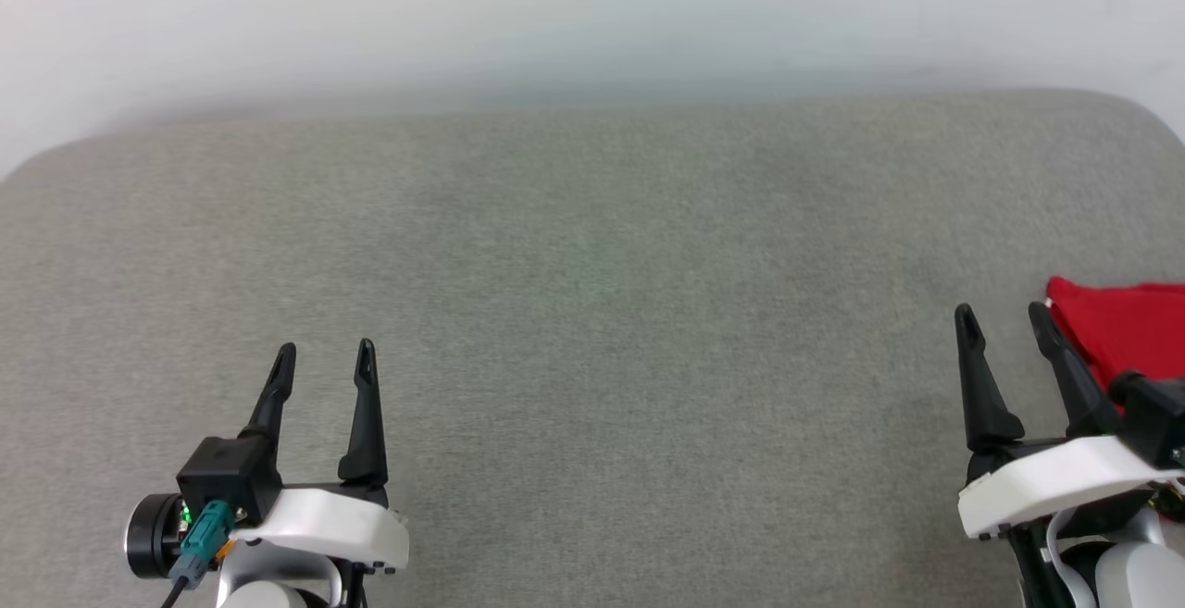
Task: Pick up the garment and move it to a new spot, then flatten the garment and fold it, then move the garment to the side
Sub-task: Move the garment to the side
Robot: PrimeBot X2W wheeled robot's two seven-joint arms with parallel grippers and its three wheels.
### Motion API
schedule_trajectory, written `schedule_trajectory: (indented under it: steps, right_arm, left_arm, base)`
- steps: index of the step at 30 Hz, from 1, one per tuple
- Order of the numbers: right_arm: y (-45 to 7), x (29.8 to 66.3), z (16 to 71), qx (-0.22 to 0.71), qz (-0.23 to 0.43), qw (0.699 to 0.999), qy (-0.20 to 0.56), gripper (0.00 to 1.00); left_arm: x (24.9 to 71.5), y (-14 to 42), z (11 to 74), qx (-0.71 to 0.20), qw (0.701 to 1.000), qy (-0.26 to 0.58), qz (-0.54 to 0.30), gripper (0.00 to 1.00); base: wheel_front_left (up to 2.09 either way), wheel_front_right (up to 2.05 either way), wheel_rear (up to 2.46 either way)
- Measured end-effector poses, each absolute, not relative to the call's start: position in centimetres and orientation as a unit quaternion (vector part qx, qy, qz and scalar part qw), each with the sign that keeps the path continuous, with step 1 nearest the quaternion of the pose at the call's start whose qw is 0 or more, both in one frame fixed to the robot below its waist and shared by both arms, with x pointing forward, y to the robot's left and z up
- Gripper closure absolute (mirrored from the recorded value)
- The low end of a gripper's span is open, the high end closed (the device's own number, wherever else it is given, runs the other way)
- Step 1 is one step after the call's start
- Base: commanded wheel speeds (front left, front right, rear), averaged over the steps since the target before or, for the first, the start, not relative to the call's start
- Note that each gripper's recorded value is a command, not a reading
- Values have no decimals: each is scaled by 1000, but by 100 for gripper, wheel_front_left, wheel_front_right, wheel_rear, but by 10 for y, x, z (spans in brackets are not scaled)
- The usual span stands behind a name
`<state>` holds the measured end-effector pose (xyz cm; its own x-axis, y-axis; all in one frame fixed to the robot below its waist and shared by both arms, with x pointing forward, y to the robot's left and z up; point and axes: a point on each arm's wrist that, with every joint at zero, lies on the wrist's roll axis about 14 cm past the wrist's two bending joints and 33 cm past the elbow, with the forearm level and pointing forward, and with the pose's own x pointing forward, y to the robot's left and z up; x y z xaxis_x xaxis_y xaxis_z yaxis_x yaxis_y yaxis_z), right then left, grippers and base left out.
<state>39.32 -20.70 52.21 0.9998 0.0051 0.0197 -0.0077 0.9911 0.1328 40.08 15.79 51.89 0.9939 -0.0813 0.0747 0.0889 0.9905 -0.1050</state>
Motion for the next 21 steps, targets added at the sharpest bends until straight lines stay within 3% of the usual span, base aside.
schedule_trajectory:
  steps: [21]
  right_arm:
    - [-177,349,554,57,45,997,-37,0]
  left_arm:
    - [359,182,521,-50,998,-38,-20,0]
  base:
    - [0,0,0]
